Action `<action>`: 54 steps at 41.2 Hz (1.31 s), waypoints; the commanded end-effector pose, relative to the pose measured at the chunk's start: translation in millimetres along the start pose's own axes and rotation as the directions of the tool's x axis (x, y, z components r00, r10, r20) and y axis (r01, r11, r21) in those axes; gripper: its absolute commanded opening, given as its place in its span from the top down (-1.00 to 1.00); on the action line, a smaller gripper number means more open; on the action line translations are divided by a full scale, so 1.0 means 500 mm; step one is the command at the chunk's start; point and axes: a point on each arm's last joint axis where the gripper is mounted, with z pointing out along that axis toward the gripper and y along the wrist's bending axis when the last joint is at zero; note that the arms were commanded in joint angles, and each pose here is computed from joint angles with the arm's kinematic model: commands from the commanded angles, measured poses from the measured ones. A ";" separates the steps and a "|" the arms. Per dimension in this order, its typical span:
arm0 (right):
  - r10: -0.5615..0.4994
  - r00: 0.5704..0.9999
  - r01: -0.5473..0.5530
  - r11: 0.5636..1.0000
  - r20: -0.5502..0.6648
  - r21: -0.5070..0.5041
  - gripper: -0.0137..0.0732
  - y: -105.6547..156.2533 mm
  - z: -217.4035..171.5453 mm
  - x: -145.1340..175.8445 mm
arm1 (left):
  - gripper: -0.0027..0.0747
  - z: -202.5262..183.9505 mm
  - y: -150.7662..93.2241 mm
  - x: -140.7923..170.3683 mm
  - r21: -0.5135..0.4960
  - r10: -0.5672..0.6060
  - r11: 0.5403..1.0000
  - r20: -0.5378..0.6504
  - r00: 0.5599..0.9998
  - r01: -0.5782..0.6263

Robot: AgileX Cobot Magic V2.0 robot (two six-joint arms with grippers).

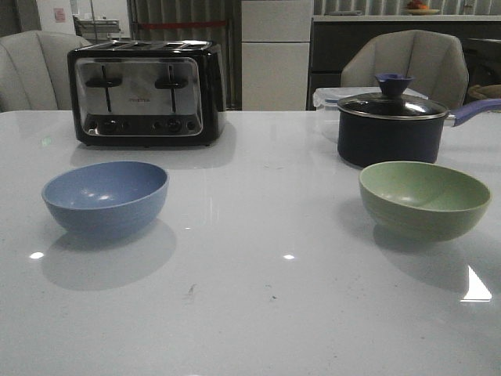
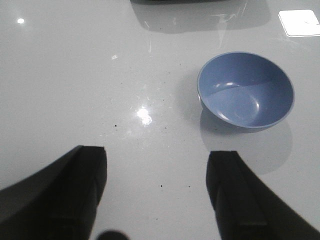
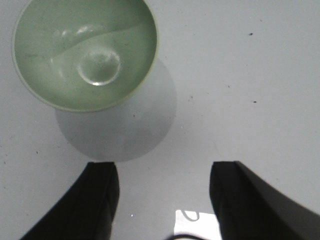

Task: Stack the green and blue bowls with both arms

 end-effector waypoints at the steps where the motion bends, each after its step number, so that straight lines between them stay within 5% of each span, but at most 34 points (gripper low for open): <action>1: 0.027 0.998 -0.027 1.000 0.065 -0.013 -0.49 -0.002 0.014 -0.062 | -0.36 -0.006 -0.001 -0.027 0.003 0.001 1.000 0.083 0.997 -0.001; 20: 0.060 0.983 -0.073 0.995 -0.171 -0.074 -0.48 -0.009 0.220 -0.174 | -0.35 -0.005 -0.001 -0.027 0.003 0.001 1.000 0.081 0.997 -0.001; 29: 0.059 0.973 -0.079 0.994 -0.225 -0.079 -0.09 -0.010 0.269 -0.186 | -0.35 -0.005 -0.001 -0.027 0.003 0.001 1.000 0.081 0.997 -0.001; 41: 0.053 0.978 -0.072 0.994 -0.204 -0.083 0.41 -0.008 0.253 -0.196 | -0.35 -0.005 -0.001 -0.027 0.003 0.001 1.000 0.081 0.997 -0.001; 54: -0.070 0.993 0.054 0.984 -0.094 -0.167 0.43 0.077 0.154 -0.215 | -0.35 -0.005 -0.001 -0.027 0.003 0.001 1.000 0.081 0.997 -0.001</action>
